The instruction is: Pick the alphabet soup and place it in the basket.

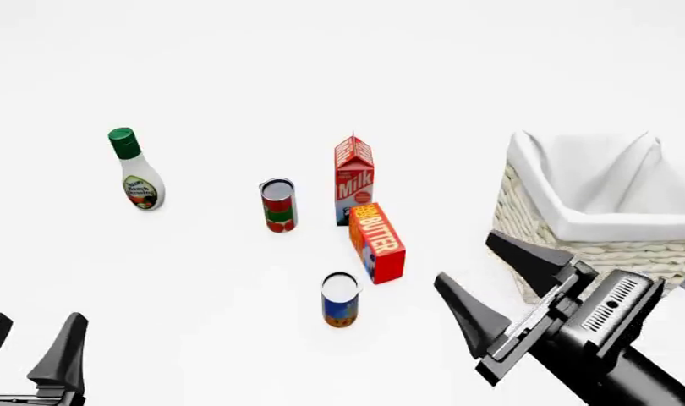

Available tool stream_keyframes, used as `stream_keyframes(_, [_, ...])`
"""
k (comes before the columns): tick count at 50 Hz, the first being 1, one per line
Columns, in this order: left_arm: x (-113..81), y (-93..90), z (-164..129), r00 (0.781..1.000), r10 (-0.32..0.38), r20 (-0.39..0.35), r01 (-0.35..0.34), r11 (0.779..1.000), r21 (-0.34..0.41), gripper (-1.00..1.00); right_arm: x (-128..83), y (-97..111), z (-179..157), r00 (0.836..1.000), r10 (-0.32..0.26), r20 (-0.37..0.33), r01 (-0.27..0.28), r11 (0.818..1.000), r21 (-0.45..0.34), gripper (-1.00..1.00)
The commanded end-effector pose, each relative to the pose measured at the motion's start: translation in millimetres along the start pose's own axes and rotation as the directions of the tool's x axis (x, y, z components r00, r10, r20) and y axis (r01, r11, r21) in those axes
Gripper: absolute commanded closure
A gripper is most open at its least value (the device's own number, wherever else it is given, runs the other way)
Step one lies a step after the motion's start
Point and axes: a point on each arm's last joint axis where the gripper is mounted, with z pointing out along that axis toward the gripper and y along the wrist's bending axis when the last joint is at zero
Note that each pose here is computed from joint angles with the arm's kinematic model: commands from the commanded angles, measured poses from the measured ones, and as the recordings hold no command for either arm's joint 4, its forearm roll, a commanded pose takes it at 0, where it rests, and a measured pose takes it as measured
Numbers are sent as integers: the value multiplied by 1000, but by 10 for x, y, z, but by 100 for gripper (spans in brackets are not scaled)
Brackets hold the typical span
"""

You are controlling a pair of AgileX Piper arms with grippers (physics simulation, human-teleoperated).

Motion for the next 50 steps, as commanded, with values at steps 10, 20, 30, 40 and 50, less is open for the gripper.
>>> stream_keyframes(10, [0, 0, 0, 1000, 0, 0, 0, 1000, 0, -100, 224, 233, 496, 999, 3, -45, -8, 994, -106, -100])
stream_keyframes(20, [0, 0, 0, 1000, 0, 0, 0, 1000, 0, -100, 330, 244, 620, 997, 4, -71, -12, 995, -102, -100])
stream_keyframes(30, [0, 0, 0, 1000, 0, 0, 0, 1000, 0, -100, 451, 237, 781, 994, 2, -106, -11, 996, -91, -100])
stream_keyframes(40, [0, 0, 0, 1000, 0, 0, 0, 1000, 0, -100, 594, 226, 919, 990, 11, -138, -22, 997, -77, -100])
stream_keyframes(50, [0, 0, 0, 1000, 0, 0, 0, 1000, 0, -100, 691, 246, 1038, 987, 13, -163, -26, 997, -79, -100])
